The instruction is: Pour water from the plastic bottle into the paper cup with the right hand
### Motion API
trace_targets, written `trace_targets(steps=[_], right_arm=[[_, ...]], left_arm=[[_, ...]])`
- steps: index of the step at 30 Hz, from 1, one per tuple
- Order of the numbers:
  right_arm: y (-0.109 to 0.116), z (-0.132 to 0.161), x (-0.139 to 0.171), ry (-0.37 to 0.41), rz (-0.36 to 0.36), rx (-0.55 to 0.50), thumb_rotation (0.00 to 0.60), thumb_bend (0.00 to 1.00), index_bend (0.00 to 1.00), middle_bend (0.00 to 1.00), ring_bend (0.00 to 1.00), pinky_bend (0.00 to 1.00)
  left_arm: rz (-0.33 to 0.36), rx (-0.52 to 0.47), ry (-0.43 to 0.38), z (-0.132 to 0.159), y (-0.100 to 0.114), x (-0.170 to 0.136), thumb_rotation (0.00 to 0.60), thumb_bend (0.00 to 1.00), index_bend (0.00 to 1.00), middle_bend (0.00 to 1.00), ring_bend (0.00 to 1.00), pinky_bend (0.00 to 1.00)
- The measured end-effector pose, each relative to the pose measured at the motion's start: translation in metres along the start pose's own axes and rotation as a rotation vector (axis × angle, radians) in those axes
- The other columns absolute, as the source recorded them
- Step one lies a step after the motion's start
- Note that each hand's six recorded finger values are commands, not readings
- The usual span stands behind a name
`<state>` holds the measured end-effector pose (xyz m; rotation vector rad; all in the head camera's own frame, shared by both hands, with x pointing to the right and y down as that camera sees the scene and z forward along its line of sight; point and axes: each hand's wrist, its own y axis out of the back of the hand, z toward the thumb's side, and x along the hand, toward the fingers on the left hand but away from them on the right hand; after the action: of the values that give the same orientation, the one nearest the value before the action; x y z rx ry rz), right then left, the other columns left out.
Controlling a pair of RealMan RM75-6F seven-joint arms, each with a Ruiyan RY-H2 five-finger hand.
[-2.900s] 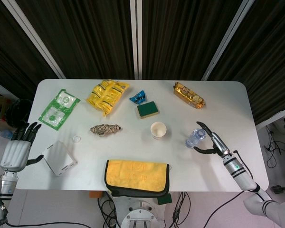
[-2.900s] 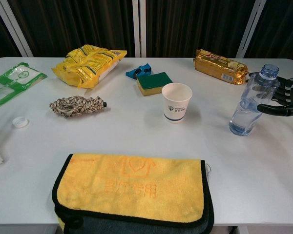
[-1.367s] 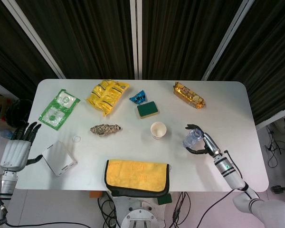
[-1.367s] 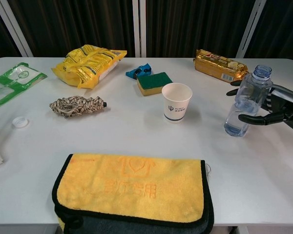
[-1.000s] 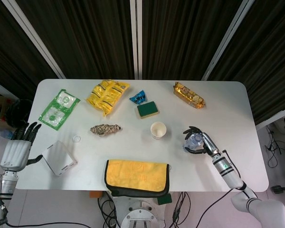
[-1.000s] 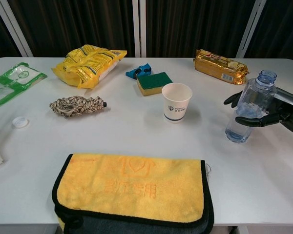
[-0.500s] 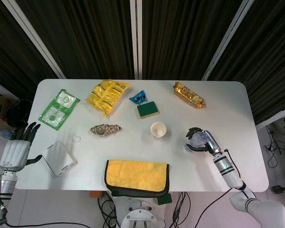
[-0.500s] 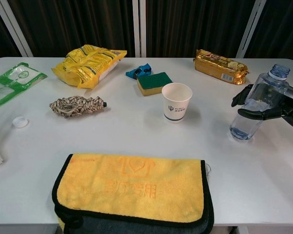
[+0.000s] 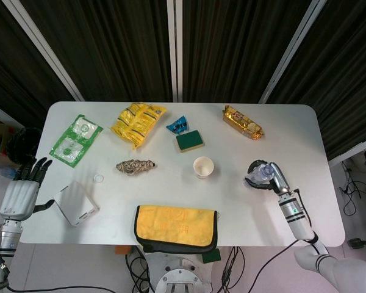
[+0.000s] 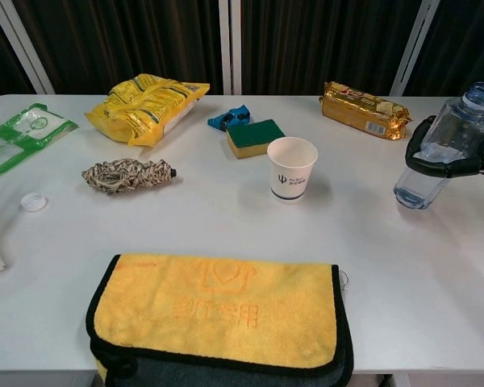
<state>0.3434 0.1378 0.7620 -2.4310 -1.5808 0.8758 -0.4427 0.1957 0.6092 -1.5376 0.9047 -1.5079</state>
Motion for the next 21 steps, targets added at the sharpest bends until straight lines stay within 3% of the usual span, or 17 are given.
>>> trace_targets(steps=[7, 21], right_arm=[[0.013, 0.007, -0.009, 0.002, -0.027, 0.163, 0.6, 0.35, 0.83, 0.61, 0.47, 0.35], [0.016, 0.037, -0.048, -0.011, 0.017, 0.438, 0.6, 0.36, 0.84, 0.62, 0.47, 0.35]], left_arm=[[0.001, -0.008, 0.002, -0.001, -0.001, 0.0, 0.6, 0.09, 0.07, 0.07, 0.02, 0.13], [-0.001, -0.019, 0.017, -0.008, -0.002, -0.003, 0.6, 0.09, 0.07, 0.07, 0.02, 0.13]])
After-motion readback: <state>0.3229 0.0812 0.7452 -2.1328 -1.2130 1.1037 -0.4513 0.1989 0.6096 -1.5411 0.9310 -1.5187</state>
